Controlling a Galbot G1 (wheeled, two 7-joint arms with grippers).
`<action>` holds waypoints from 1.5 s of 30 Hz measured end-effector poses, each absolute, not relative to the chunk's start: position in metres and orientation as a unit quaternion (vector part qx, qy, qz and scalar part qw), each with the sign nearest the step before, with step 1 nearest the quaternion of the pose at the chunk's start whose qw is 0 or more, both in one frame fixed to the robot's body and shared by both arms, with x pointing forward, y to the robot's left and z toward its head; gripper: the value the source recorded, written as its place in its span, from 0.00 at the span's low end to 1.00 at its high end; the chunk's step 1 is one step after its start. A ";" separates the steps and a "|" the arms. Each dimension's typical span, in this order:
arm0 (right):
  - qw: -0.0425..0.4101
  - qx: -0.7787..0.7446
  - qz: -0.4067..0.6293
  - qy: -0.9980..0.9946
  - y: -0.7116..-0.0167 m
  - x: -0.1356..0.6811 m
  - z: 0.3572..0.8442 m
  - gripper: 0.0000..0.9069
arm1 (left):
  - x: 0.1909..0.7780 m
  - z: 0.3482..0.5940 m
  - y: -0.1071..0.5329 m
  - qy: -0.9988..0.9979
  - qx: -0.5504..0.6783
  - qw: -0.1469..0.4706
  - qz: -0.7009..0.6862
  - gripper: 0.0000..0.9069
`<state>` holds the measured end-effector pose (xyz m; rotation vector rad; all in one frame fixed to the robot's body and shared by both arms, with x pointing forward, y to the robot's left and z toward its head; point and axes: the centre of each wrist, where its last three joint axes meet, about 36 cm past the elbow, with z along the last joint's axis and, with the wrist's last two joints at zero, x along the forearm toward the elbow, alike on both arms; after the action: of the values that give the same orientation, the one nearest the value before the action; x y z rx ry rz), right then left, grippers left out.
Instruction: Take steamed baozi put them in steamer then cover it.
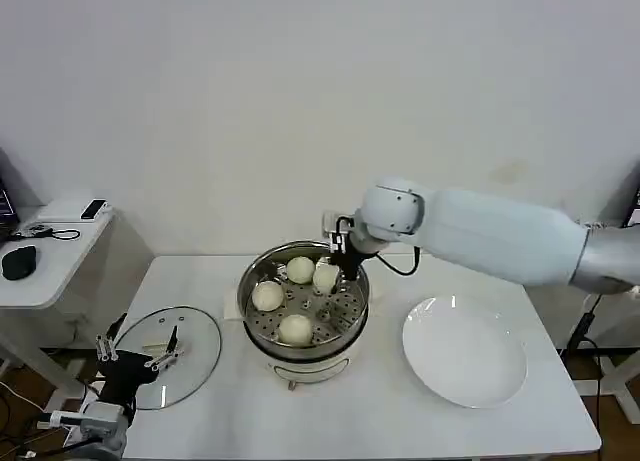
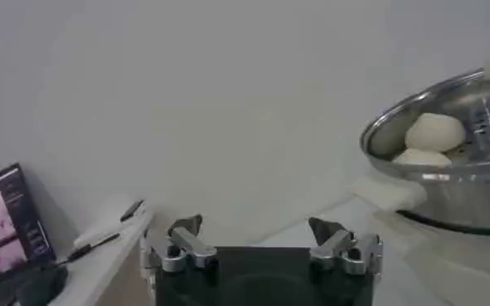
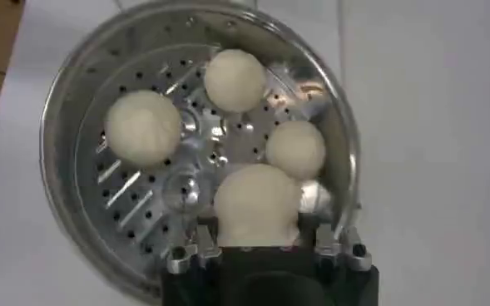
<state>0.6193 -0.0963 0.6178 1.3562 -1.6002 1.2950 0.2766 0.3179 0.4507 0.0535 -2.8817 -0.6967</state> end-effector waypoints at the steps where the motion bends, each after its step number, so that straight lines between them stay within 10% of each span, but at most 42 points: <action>1: 0.335 0.519 0.495 -0.612 -0.095 0.620 0.615 0.71 | 0.277 0.450 0.318 -0.968 0.018 0.088 -0.234 1.00; 20: 0.359 0.509 0.505 -0.597 -0.088 0.625 0.578 0.71 | 0.280 0.448 0.319 -0.968 0.016 0.090 -0.234 1.00; 22: 0.359 0.509 0.506 -0.596 -0.087 0.625 0.577 1.00 | 0.280 0.448 0.319 -0.968 0.016 0.090 -0.234 1.00; 45: 0.268 0.492 0.510 -0.653 -0.115 0.601 0.610 1.00 | 0.278 0.451 0.320 -0.968 0.020 0.087 -0.235 1.00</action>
<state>0.6008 -0.1147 0.6095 1.3256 -1.7617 1.3745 0.2778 0.3204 0.4511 0.0593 -2.8837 -0.6994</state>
